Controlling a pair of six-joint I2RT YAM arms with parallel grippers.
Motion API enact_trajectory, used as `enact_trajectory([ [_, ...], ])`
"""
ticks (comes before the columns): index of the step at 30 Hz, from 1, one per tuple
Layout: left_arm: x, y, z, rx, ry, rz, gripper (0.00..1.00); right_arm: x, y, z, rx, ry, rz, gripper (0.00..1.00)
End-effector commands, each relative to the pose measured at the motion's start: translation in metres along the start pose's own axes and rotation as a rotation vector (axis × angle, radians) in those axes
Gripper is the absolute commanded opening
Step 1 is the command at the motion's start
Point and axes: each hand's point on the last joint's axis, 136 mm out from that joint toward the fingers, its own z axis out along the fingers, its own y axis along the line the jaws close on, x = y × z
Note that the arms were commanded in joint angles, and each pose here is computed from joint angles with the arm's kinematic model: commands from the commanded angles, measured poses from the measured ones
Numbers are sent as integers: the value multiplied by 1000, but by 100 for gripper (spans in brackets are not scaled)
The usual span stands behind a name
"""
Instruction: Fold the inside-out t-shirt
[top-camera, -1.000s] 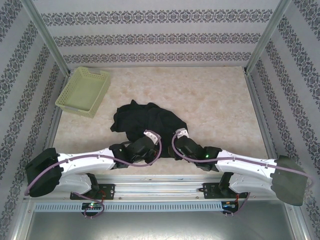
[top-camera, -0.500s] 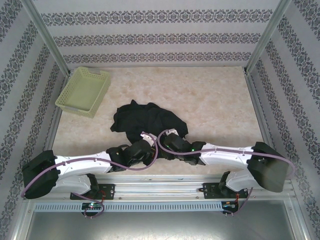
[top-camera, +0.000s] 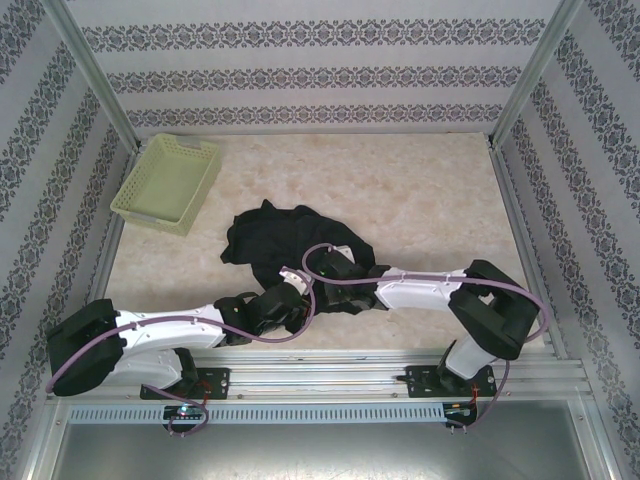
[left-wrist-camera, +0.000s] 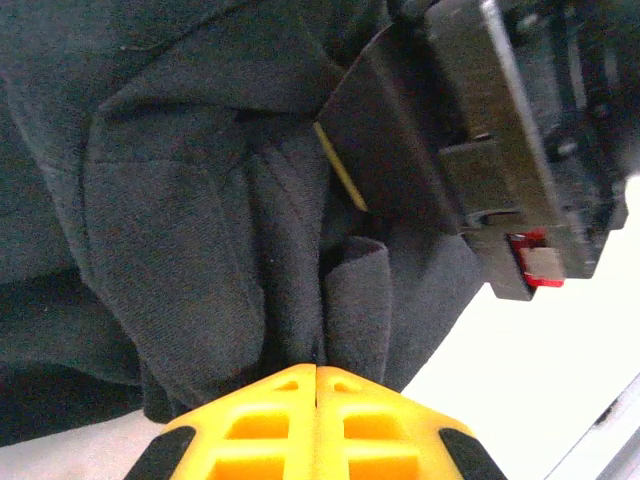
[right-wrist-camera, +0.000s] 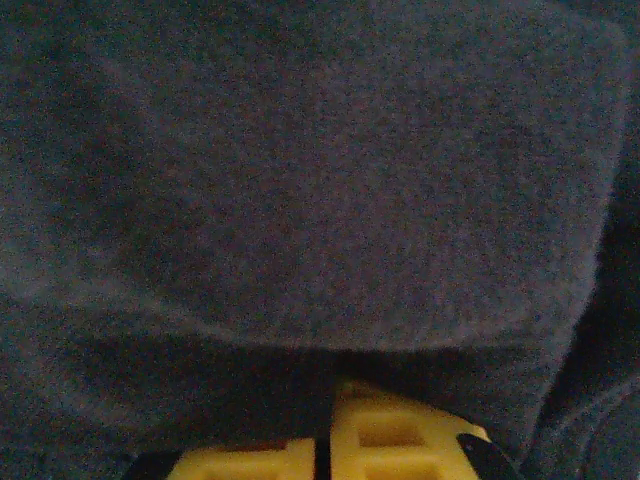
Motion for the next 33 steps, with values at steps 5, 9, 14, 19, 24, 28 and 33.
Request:
enact_trajectory([
  [5, -5, 7, 9, -54, -6, -34, 0, -16, 6, -55, -136, -147, -37, 0],
  [9, -9, 8, 16, -62, -4, -38, 0, -1, 6, -68, -243, -161, -27, 1],
  [14, -8, 5, 22, -56, 12, -32, 0, 17, -10, -67, -241, -155, 26, 1],
  [19, -10, 1, 21, -41, 26, -9, 0, 21, -25, -63, -216, -174, 93, 8],
  [24, -9, -7, 23, -6, 42, 12, 0, 16, -39, -70, -100, -157, 79, 30],
  [28, -8, -11, 23, 22, 40, 18, 0, 8, -30, -88, -81, -173, 37, 39],
  [33, -9, -17, 22, 53, 35, 18, 0, 9, -9, -94, -93, -144, 56, 39],
])
